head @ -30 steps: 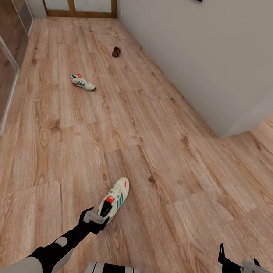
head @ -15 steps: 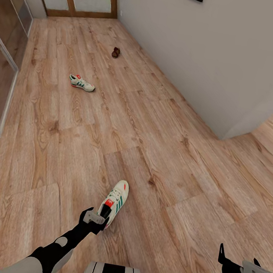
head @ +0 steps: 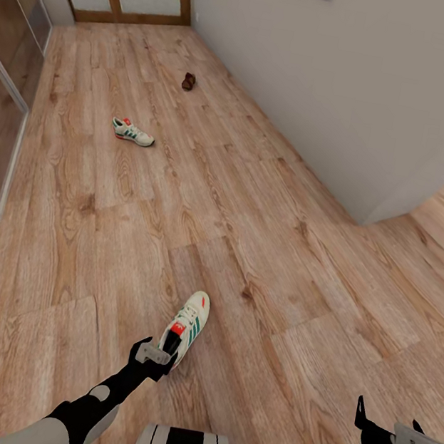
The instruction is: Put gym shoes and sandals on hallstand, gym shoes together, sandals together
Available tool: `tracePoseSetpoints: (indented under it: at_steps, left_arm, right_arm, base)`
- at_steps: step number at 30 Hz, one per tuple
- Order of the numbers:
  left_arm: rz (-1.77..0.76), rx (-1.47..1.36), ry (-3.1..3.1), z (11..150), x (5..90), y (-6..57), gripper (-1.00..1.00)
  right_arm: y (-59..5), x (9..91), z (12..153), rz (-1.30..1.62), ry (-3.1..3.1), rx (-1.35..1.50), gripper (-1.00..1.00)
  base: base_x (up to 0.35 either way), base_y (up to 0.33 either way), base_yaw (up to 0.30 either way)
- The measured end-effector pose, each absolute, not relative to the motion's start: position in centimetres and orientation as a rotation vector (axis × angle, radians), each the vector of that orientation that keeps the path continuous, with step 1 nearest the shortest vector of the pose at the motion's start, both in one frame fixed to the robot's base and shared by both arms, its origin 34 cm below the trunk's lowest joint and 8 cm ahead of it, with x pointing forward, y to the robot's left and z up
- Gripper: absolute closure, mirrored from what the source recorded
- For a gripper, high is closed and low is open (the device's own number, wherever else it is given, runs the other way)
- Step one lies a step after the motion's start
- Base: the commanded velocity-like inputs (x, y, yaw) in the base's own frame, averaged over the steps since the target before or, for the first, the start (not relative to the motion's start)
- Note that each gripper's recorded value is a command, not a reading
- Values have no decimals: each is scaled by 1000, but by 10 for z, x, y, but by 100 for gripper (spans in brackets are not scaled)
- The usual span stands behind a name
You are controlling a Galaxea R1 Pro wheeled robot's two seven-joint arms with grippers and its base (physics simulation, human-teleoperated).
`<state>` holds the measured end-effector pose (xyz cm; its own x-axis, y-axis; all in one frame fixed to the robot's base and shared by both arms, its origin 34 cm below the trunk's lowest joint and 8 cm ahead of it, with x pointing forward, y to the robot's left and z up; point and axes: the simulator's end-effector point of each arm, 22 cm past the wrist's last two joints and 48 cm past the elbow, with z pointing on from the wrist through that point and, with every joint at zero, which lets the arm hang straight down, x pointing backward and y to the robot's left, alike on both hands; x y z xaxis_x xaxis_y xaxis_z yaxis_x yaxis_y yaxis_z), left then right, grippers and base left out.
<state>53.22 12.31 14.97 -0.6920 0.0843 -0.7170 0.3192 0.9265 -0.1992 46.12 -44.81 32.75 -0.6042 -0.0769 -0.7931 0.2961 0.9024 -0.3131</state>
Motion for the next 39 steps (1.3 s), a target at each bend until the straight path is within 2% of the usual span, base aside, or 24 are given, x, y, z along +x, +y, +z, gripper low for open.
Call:
tracePoseSetpoints:
  at_steps: [39]
  left_arm:
    - [-408,274,2377,124,510,124,-100]
  right_arm:
    - [-448,449,306,-537,2219,143,-100]
  base:
    - [0,0,0]
